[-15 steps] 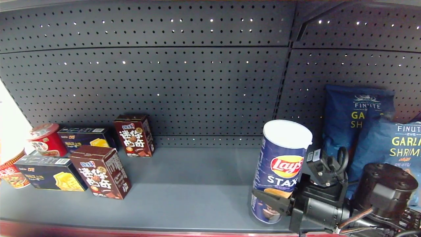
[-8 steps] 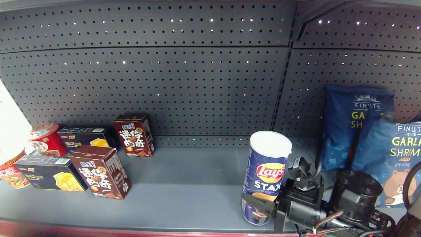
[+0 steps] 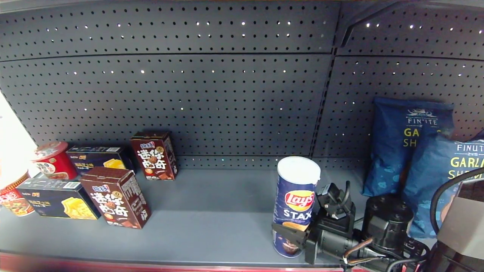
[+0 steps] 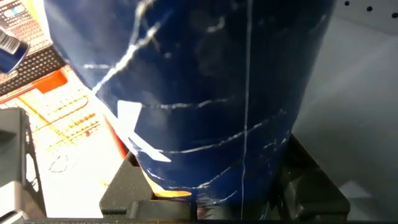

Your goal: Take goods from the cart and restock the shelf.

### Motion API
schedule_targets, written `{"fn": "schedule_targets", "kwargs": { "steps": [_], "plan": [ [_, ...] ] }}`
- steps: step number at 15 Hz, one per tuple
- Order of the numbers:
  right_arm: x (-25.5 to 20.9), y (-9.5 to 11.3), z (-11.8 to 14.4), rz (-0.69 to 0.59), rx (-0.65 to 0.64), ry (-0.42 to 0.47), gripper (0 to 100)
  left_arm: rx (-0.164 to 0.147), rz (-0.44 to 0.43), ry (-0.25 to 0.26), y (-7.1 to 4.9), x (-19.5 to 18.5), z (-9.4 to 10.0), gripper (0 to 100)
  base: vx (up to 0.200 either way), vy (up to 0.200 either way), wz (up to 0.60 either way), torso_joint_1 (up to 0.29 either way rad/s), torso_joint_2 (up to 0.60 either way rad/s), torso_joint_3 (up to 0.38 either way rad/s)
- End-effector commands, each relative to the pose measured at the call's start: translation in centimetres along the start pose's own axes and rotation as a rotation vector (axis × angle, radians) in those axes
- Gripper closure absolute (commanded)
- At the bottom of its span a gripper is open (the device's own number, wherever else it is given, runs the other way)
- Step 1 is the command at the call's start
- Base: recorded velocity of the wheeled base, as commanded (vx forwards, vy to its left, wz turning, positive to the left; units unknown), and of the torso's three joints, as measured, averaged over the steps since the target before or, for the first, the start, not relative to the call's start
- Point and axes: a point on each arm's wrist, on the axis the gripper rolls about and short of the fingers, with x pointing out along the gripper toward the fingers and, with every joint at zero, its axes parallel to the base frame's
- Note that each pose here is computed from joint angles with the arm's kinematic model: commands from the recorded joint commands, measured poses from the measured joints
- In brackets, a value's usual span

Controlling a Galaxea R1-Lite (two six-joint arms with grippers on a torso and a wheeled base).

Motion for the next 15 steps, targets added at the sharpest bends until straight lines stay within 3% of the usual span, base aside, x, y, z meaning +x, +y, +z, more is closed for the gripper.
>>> {"fn": "schedule_targets", "kwargs": {
  "steps": [1,4,5,10,15],
  "plan": [
    [0.5,-0.1,-0.1,0.003,-0.002,0.000,100,0.000,0.001,0.006,0.0,0.0,-0.1,100,0.000,0.000,0.00,0.000,0.00,0.000],
    [0.5,-0.2,-0.5,0.000,0.003,0.011,100,0.000,0.001,0.006,0.0,0.0,-0.1,100,0.000,0.000,0.00,0.000,0.00,0.000],
    [0.5,-0.2,-0.5,0.000,0.001,0.011,0,-0.007,0.001,0.006,0.0,0.0,-0.1,100,0.000,0.000,0.00,0.000,0.00,0.000],
    [-1.0,0.3,-0.1,-0.005,0.001,0.018,0,-0.011,0.002,0.015,0.0,0.2,-0.4,100,0.000,0.000,0.00,0.000,0.00,0.000],
    [-4.7,-0.2,0.6,-0.063,0.014,0.016,0,-0.014,0.006,-0.019,0.0,0.6,-0.8,100,0.000,0.000,0.00,0.000,0.00,0.000]
  ]
}}
